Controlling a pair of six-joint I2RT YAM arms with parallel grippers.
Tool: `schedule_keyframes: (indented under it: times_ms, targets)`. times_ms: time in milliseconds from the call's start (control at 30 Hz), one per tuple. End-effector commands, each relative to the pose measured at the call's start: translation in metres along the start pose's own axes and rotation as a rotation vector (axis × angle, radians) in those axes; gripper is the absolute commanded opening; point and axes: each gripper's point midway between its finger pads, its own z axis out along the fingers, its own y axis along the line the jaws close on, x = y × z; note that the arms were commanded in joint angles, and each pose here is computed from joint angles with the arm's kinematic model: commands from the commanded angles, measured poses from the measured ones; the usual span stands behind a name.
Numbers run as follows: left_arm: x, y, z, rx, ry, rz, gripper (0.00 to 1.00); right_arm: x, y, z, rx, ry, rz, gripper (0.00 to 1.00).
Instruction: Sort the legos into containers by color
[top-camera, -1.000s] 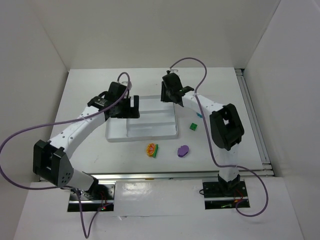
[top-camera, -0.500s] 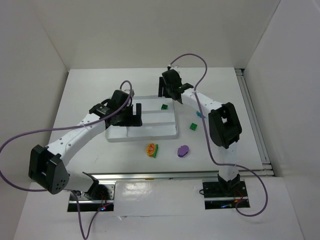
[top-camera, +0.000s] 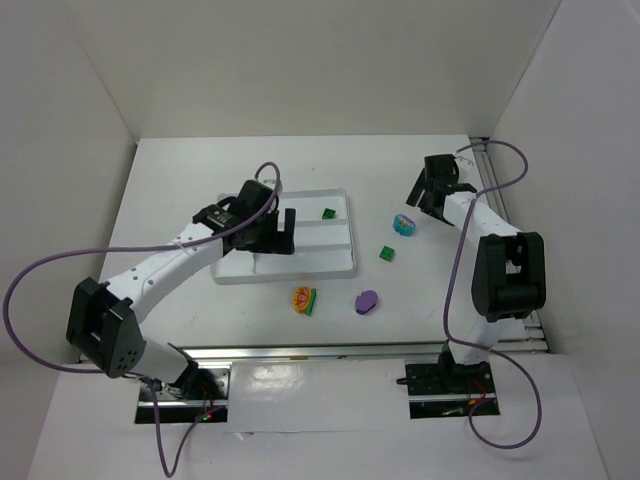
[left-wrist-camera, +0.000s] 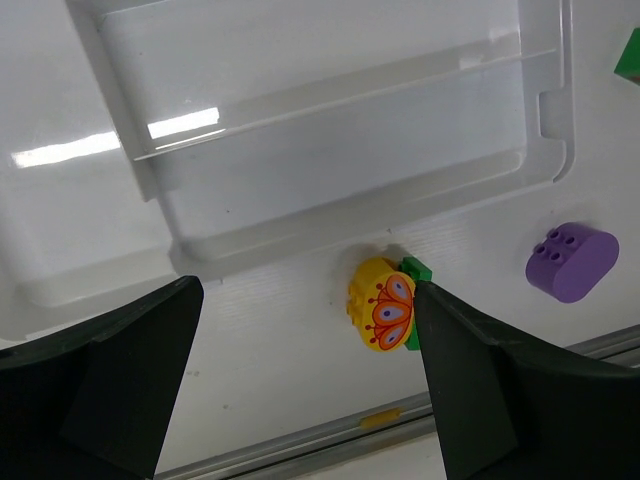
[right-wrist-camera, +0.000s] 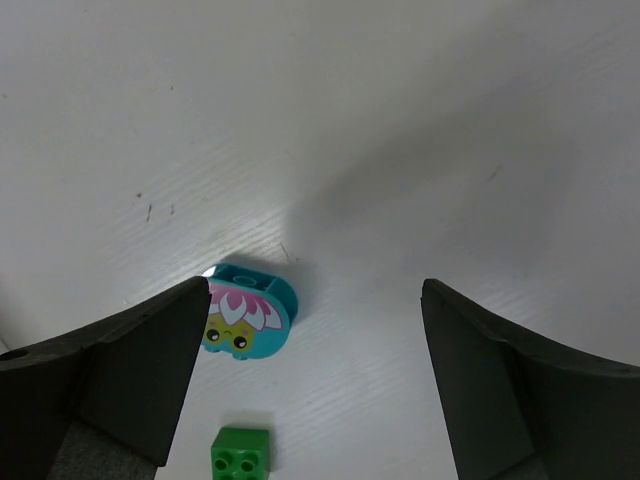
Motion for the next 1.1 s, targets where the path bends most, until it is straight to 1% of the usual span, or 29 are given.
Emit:
schedule_keyframes:
  times_ms: [0,33,100,133,200,267,333,467,600,733,800,833,867,900,933,1000,1067]
  targets:
    - [-0.013,-0.012,-0.005,0.016,-0.039,0.005,1.00,0.021,0.013,0.003,-0.047,0.076,-0.041,0.94]
    - [-0.012,-0.011,-0.003,0.012,-0.031,0.005,1.00,0.023,0.017,0.005,-0.069,0.083,-0.063,0.96]
    - [-0.012,-0.011,-0.003,0.012,-0.031,0.005,1.00,0.028,0.025,0.005,-0.132,0.110,-0.065,0.96]
    - [-0.010,-0.014,-0.003,0.017,-0.029,0.013,1.00,0.029,0.024,0.007,-0.152,0.115,-0.071,0.99]
    - [-0.010,-0.014,-0.003,0.017,-0.029,0.013,1.00,0.033,0.036,0.007,-0.224,0.122,-0.074,0.99]
    - [-0.013,-0.016,-0.005,0.021,-0.037,0.012,1.00,0.040,0.035,0.013,-0.213,0.144,-0.071,1.00]
    - [-0.013,-0.013,-0.002,0.009,-0.033,0.022,1.00,0.036,0.040,0.018,-0.214,0.142,-0.070,1.00]
    - [-0.011,-0.013,0.001,0.004,-0.025,0.032,1.00,0.053,0.037,0.033,-0.185,0.194,-0.075,1.00]
    - [-0.014,-0.012,0.003,-0.004,-0.029,0.041,1.00,0.061,0.046,0.037,-0.214,0.213,-0.083,1.00]
    - [-0.012,-0.011,0.005,-0.008,-0.021,0.042,1.00,0.063,0.055,0.038,-0.223,0.199,-0.074,1.00]
    - [-0.012,-0.011,0.006,-0.008,-0.021,0.042,1.00,0.067,0.054,0.042,-0.220,0.204,-0.075,0.95]
    - [-0.012,-0.011,0.006,-0.008,-0.021,0.042,1.00,0.062,0.055,0.042,-0.214,0.190,-0.074,0.94]
    - [-0.012,-0.011,0.006,-0.008,-0.021,0.042,1.00,0.062,0.055,0.042,-0.214,0.190,-0.074,0.90]
    - [-0.012,-0.011,0.006,-0.008,-0.021,0.042,1.00,0.065,0.054,0.041,-0.204,0.192,-0.083,0.84]
    - [-0.012,-0.011,0.006,-0.008,-0.021,0.042,1.00,0.061,0.057,0.040,-0.208,0.184,-0.081,0.82]
    - [-0.014,-0.012,0.007,-0.009,-0.020,0.042,1.00,0.064,0.057,0.039,-0.201,0.189,-0.091,0.80]
    - [-0.014,-0.012,0.007,-0.009,-0.020,0.042,1.00,0.054,0.058,0.032,-0.206,0.162,-0.084,0.72]
